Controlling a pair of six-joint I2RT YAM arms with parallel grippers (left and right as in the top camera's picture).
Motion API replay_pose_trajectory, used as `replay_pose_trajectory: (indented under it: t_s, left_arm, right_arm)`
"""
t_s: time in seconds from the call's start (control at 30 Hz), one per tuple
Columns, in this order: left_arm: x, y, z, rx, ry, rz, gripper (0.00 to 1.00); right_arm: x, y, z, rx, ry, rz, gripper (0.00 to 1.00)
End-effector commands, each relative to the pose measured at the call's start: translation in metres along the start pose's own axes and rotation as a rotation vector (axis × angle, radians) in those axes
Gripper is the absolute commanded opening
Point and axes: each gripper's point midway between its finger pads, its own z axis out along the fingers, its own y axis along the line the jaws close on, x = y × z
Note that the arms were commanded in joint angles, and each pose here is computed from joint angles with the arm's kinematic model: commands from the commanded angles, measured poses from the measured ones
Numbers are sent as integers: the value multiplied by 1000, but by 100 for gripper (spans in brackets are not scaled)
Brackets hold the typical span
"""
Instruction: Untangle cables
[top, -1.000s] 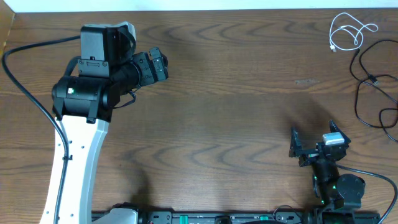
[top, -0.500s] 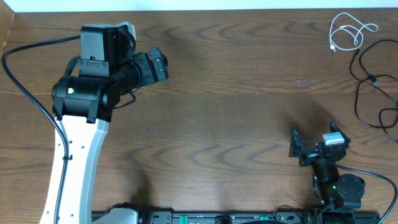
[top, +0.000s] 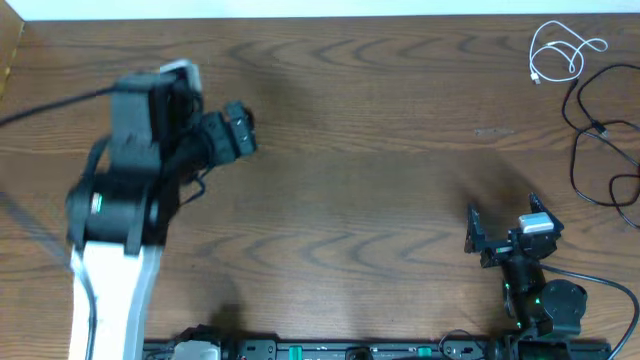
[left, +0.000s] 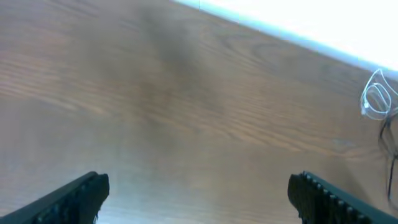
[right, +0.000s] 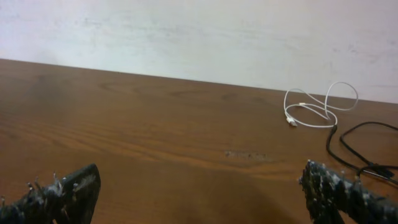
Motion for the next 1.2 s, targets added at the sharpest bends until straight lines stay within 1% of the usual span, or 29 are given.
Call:
replay_pose_trajectory:
  t_s: [0.0, 0.13, 0.37, 0.53, 0.63, 0.73, 0.93, 1.17]
  left_arm:
    - [10, 31, -22, -42, -159, 21, 96]
    - [22, 50, -32, -45, -296, 13, 96]
    - [46, 59, -43, -13, -580, 201, 96]
    - [66, 68, -28, -3, -750, 299, 96]
    - [79, 75, -17, -2, -803, 317, 96]
    - [91, 80, -6, -8, -827, 344, 96]
    - [116, 94, 19, -25, -812, 356, 96]
    - [138, 111, 40, -79, -692, 337, 96]
  right_arm:
    - [2, 1, 0, -5, 4, 14, 99]
    - [2, 1, 0, -5, 4, 13, 99]
    - [2, 1, 0, -5, 4, 14, 99]
    - [2, 1, 0, -5, 4, 13, 99]
    - [2, 1, 0, -5, 4, 14, 99]
    - [2, 1, 0, -5, 4, 14, 99]
    - [2, 1, 0, -5, 4, 13, 99]
    - [2, 1, 0, -5, 4, 14, 99]
